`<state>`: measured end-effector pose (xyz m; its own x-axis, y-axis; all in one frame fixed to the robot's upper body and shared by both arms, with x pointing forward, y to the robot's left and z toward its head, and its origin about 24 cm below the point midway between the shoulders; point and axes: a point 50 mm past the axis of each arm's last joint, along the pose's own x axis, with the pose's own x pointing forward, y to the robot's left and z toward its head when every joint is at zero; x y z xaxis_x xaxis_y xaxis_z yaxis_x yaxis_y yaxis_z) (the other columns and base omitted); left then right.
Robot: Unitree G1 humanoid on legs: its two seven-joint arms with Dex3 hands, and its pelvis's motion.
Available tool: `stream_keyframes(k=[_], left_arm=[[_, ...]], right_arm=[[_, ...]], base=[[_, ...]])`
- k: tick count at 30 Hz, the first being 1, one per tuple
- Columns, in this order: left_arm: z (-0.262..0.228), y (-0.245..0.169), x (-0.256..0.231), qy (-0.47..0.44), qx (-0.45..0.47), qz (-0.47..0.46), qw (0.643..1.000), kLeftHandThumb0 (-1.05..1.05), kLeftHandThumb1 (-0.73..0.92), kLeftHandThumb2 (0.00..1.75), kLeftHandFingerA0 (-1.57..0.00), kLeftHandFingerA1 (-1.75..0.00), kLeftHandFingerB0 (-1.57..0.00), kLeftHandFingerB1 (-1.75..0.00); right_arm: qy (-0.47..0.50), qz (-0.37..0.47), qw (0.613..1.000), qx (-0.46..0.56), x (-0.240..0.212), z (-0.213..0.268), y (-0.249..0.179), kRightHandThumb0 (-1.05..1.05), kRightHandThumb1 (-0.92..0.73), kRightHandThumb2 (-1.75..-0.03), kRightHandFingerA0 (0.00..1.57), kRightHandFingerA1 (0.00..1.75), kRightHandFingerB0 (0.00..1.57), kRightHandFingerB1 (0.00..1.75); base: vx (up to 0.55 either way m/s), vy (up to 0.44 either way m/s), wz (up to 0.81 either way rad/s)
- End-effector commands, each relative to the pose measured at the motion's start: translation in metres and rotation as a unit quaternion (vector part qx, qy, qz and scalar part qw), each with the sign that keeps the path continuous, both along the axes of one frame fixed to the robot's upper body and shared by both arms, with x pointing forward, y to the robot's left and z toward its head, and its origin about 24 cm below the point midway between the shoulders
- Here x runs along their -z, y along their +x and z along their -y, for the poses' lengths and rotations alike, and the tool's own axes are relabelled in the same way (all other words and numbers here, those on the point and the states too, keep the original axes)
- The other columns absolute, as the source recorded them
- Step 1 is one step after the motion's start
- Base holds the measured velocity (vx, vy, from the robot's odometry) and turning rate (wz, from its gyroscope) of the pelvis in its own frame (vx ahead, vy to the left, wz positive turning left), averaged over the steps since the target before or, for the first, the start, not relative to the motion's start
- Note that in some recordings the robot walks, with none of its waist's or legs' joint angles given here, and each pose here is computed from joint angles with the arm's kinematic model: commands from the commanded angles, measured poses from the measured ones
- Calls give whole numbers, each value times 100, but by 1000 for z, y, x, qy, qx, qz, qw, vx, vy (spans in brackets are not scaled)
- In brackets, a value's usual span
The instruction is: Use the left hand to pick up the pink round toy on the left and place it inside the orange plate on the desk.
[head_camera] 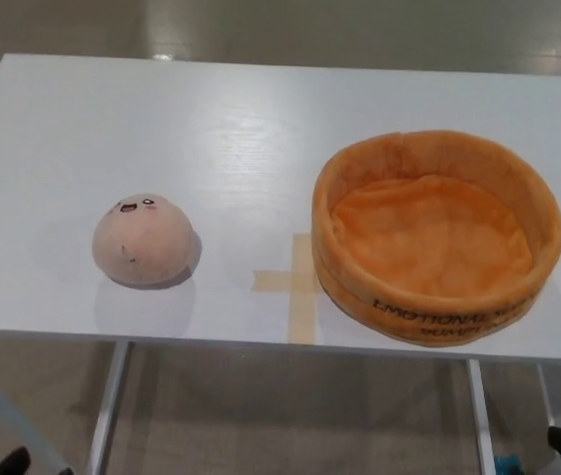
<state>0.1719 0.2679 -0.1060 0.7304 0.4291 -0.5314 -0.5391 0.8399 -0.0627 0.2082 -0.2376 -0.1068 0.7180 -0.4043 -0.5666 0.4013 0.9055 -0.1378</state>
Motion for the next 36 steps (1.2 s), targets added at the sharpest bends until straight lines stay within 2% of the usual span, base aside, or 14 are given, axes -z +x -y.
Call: stream_keyframes(k=[1,5,6,7,8,9,11,14,15,18,21,27,32,36], left_arm=[[-2,-3,-2,1,-29,34,999,0,64,59,-19,-32,-27,-30],[-3,-4,-1,-8,-31,40,999,1,64,59,-16,-32,-26,-30],[-3,-5,-1,-7,-30,41,999,1,64,59,-15,-32,-25,-29],[-4,-7,-1,-9,-25,42,999,-1,63,59,-14,-32,-24,-29],[-4,-9,-1,-13,-24,44,999,-1,63,59,-14,-32,-24,-29],[-5,-10,0,-14,-21,45,999,0,63,59,-12,-32,-23,-29],[-6,-12,0,-8,-11,42,999,-1,62,58,-10,-32,-22,-29],[-11,-17,-1,4,17,33,999,-1,62,58,-9,-30,-19,-28],[-13,-17,-2,8,26,32,999,-2,61,58,-13,-33,-22,-28],[-16,-18,-4,15,58,32,998,-3,61,58,-13,-32,-21,-29],[-22,-18,-17,44,142,50,988,-10,57,59,-15,-34,-19,-29],[-22,-22,-53,79,288,102,949,-23,49,59,-16,-34,-19,-30],[-20,-26,-78,71,365,126,919,-19,49,57,-18,-34,-22,-30],[-20,-30,-110,68,465,163,868,-21,52,59,-19,-35,-21,-30]], right_arm=[[-14,31,999,41,-3,3,-3,-12,-48,-89,21,80,18,57],[-11,31,998,44,-2,2,-3,-11,-50,-88,17,79,18,58],[-12,31,999,43,-2,2,-3,-13,-47,-90,14,85,18,56],[-9,33,999,43,-2,3,-4,-14,-39,-101,21,66,13,57],[-6,34,998,43,-1,3,-5,-14,-39,-101,21,66,13,57],[-7,32,999,43,-1,3,-6,-15,-47,-91,14,84,17,55],[-13,26,999,40,0,4,-7,-17,-48,-89,20,77,16,54],[-19,23,999,40,0,5,-9,-13,-48,-89,22,78,16,55],[-22,24,999,41,0,6,-9,-13,-45,-91,19,86,20,56],[-26,25,999,42,-1,7,-8,-13,-47,-89,18,86,20,55],[-38,27,998,38,-2,7,-7,-11,-46,-90,22,87,22,57],[-32,29,999,33,-3,8,-4,-17,-47,-88,20,88,20,55],[-30,28,999,27,-3,7,-4,-15,-49,-88,18,83,19,54],[-30,29,999,29,-4,8,-2,-14,-47,-89,18,85,20,55]], base=[[0,0,0],[0,0,0],[0,0,0],[0,0,0],[0,0,0],[0,0,0],[0,0,0],[0,0,0],[0,0,0],[0,0,0],[0,0,0],[0,0,0],[0,0,0],[0,0,0]])
